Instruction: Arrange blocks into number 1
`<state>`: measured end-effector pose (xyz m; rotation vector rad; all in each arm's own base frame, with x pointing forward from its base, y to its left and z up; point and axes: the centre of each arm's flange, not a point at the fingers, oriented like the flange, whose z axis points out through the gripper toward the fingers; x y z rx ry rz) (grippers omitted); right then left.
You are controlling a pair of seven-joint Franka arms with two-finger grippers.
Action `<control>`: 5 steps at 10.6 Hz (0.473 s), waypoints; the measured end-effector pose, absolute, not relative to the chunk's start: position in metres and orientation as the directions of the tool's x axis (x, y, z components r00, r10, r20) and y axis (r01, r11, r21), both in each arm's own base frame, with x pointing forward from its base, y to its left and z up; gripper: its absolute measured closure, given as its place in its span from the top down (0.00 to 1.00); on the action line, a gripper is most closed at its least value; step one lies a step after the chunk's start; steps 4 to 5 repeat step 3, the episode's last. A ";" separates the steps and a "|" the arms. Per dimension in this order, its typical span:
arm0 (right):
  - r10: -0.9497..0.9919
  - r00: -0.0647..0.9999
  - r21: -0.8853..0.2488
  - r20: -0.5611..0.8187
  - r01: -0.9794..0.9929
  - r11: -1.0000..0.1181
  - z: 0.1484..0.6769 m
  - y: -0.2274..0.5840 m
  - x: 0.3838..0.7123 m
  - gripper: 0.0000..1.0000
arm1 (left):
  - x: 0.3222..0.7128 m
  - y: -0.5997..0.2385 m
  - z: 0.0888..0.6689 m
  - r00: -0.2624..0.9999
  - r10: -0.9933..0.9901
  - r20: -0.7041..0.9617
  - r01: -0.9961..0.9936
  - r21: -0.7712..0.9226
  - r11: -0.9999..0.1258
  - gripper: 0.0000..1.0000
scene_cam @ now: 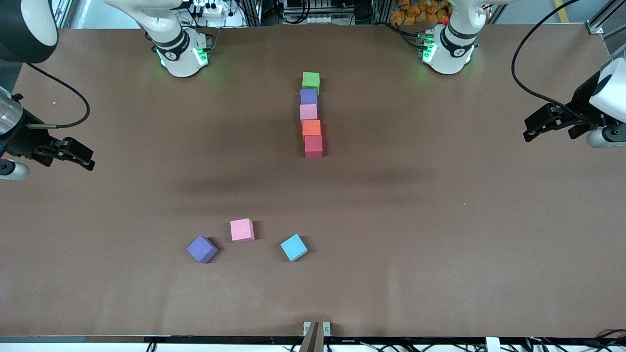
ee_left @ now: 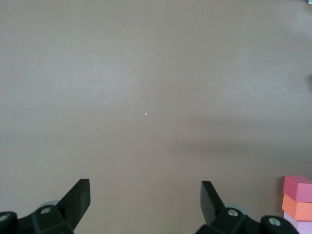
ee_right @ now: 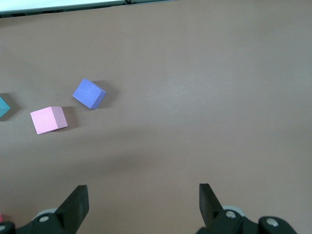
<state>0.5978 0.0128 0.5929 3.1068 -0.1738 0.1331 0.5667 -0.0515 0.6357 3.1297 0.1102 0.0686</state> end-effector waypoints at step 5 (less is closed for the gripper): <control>-0.110 0.990 0.022 0.086 -0.113 -0.993 0.593 0.013 0.598 1.00 | 0.565 -0.053 0.635 0.997 0.067 0.028 0.067 0.008 -0.998 1.00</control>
